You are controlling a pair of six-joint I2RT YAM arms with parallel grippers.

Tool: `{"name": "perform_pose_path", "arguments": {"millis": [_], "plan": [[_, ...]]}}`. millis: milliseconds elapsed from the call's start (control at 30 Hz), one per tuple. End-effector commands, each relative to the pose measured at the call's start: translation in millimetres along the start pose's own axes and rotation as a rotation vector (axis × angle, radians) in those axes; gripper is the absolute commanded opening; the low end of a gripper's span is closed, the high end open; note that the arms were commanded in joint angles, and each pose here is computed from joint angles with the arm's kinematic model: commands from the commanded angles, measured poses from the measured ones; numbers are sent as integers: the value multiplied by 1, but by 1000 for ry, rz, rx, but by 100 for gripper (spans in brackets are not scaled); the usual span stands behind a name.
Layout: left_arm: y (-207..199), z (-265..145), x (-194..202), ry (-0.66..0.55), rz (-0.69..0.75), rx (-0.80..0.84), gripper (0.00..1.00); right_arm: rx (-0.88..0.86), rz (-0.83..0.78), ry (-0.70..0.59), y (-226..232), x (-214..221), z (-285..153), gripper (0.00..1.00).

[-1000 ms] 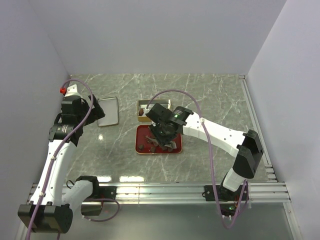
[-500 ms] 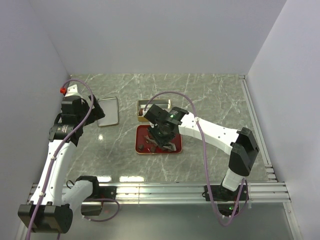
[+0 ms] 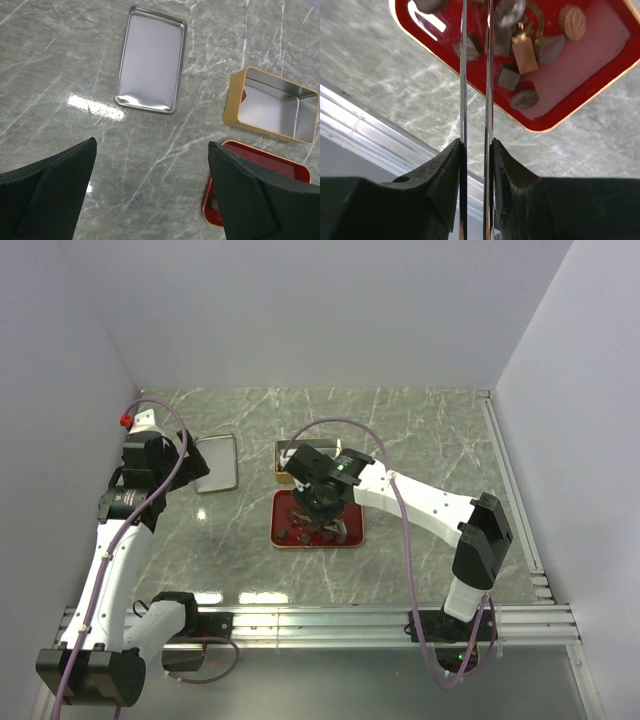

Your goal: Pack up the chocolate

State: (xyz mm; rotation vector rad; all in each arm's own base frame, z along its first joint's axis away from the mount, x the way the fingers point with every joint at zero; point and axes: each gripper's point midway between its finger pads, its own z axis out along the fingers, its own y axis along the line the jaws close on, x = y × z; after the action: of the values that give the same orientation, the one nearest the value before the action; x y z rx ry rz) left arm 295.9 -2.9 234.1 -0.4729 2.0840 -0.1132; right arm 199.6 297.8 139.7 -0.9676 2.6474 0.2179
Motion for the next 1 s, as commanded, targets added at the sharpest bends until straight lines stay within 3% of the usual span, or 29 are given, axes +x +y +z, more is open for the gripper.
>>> {"name": "perform_pose_path", "arguments": {"millis": [0,367,700,967], "plan": [[1,2,-11,-43,8,-7,99,-21,-15,-103,8,-36,-24,32],[-2,6,-20,-59,-1,1,99,22,18,-190,-7,-81,-58,31],[0,3,-24,-69,3,-10,99,114,131,-270,-80,-125,-61,31],[1,2,-26,-74,-2,-14,99,142,165,-260,-106,-123,-56,32]]}}
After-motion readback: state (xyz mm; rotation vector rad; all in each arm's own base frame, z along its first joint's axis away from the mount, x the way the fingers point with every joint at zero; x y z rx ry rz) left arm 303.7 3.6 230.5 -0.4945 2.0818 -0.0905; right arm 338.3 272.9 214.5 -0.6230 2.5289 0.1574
